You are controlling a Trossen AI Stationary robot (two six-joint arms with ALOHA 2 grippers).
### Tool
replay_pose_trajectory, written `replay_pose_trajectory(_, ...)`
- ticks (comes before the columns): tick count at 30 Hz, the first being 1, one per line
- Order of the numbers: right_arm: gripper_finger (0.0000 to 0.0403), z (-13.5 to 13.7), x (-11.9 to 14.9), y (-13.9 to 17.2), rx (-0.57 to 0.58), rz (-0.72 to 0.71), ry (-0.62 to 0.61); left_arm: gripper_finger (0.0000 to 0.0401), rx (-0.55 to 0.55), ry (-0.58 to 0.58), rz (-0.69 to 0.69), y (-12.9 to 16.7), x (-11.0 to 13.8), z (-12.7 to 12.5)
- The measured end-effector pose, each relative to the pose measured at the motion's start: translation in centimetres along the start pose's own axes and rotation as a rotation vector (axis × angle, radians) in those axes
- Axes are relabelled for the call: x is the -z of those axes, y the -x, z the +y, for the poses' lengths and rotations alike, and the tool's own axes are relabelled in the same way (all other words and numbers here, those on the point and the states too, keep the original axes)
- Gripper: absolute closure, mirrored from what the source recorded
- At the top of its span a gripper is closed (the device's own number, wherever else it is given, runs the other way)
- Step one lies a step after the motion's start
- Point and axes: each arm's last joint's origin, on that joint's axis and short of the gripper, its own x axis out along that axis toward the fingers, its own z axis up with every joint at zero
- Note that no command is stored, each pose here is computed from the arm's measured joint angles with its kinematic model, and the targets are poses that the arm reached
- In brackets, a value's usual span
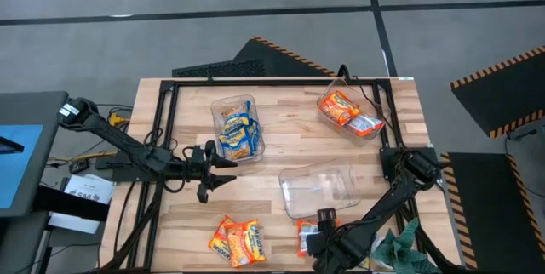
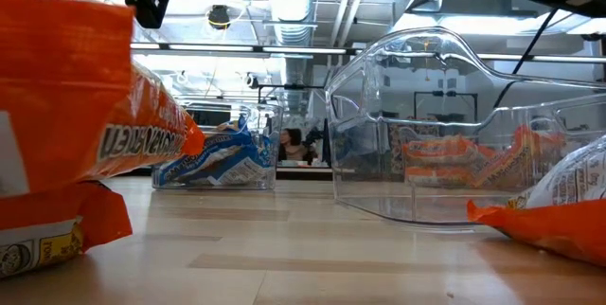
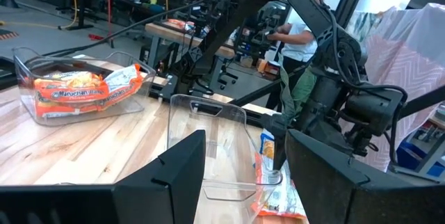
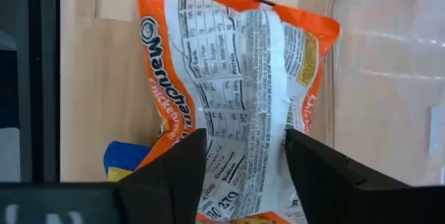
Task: Sort Maruchan noodles
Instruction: Put the orange noodle pack into the bottom transparent bin
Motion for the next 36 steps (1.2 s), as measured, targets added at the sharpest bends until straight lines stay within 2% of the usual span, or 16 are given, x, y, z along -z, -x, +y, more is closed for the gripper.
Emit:
replay_pose_trajectory(6, 0.025, 0.1, -0.1, 0.0, -0.006, -0.009, -0.002, 0.0214, 0.0, 0.0, 0.0, 0.0, 0.0, 0.0)
replay_pose_trajectory(12, 0.0366, -0.1, -0.1, 0.0, -0.001, -0.003, 0.009, 0.0214, 0.0, 0.0, 0.0, 0.0, 0.0, 0.0)
replay_pose_trajectory(14, 0.039, -0.1, -0.1, 0.1, 0.0, -0.003, 0.028, 0.0214, 0.0, 0.0, 0.0, 0.0, 0.0, 0.0)
replay_pose_trajectory(20, 0.0394, 0.1, -1.3, 1.6, -0.03, -0.052, 0.078, 0.0214, 0.0, 0.0, 0.0, 0.0, 0.0, 0.0)
replay_pose_trajectory(28, 0.0395, 0.3, -3.2, 8.0, -0.11, -0.253, 0.154, 0.0214, 0.0, -0.001, 0.001, 0.0, 0.0, 0.0)
replay_pose_trajectory(32, 0.0395, -0.6, -2.4, 11.2, -0.024, -0.342, 0.157, 0.0214, -0.001, -0.003, 0.004, 0.0, 0.0, 0.0)
replay_pose_trajectory(36, 0.0395, -2.2, -0.6, 12.6, 0.139, -0.305, 0.108, 0.0214, 0.001, -0.003, 0.005, 0.0, 0.0, 0.0)
